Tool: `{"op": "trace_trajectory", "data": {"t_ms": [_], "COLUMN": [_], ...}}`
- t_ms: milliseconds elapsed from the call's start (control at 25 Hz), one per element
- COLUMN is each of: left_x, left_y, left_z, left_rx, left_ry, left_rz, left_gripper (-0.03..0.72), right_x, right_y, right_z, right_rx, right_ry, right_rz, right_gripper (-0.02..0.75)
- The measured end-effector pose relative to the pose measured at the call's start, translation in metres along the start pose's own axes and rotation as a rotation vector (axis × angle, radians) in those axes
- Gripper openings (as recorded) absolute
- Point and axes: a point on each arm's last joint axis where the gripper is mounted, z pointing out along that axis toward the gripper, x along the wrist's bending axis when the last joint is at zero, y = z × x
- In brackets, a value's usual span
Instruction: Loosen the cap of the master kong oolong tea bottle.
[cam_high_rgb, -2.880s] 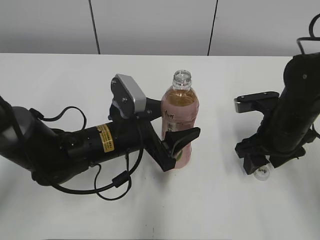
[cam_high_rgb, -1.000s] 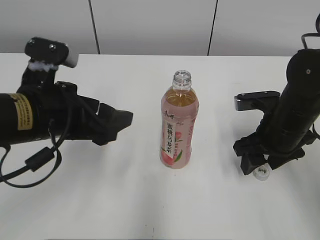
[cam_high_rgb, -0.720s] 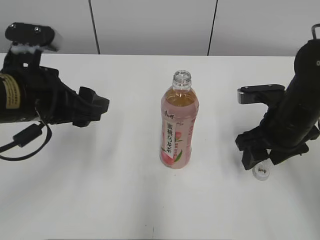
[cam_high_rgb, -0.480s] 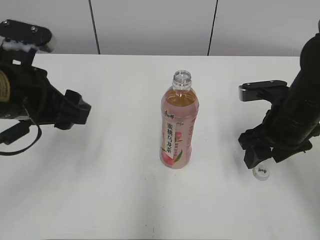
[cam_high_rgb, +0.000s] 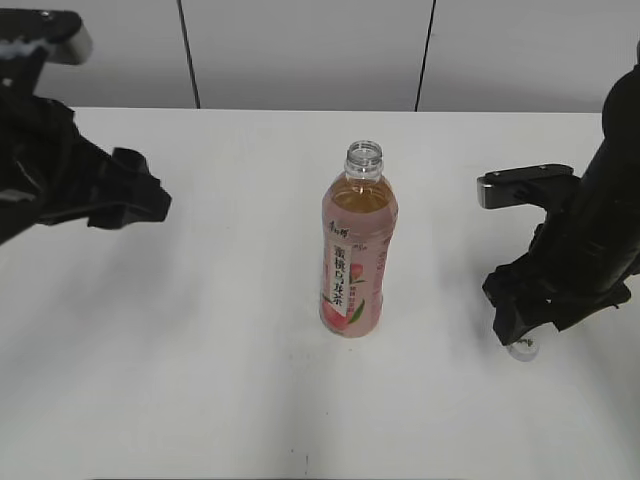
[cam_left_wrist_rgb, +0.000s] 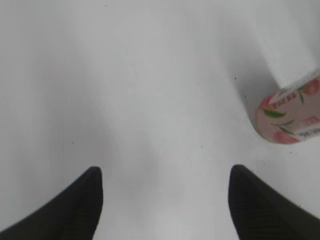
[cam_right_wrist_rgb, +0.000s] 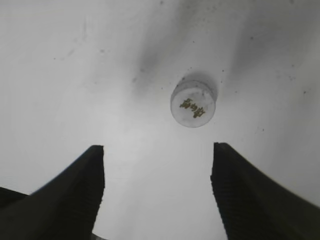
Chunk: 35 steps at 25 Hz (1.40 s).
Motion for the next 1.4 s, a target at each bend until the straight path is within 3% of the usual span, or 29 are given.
{"op": "trace_trajectory", "data": {"t_ms": [240,400,600,1000,1240,1400], "left_x": [0.057,0.076,0.066,0.042,0.034,0.030], "left_y": [0.002,-0.006,-0.021,-0.109,-0.122,-0.128], "left_z": [-0.039,-0.078,-0.116,-0.140,-0.160,-0.164], "left_rx": [-0.092,-0.157,-0.253,-0.236,-0.332,-0.328], "left_ry": [0.124,0.198,0.204,0.202,0.199,0.175], "left_rz": [-0.196,-0.270,-0.263,-0.252,-0.241,-0.252], "left_gripper": [0.469,0.469,0.469,0.469,0.458,0.422], "right_x": [0.002,0.004,0.006,0.011,0.015,0.018], "right_y": [-0.002,-0.004,-0.005,-0.018,-0.037,-0.059], "right_z": [-0.016,-0.028,-0.035,-0.062,-0.088,-0.101], "right_rx": [-0.040,-0.085,-0.102,-0.124,-0.142,-0.164], "right_ry": [0.001,0.007,0.017,0.026,0.033,0.026], "right_rz": [-0.013,-0.009,-0.003,-0.015,-0.030,-0.034], "right_gripper": [0.505,0.505,0.505,0.505,0.505,0.505]}}
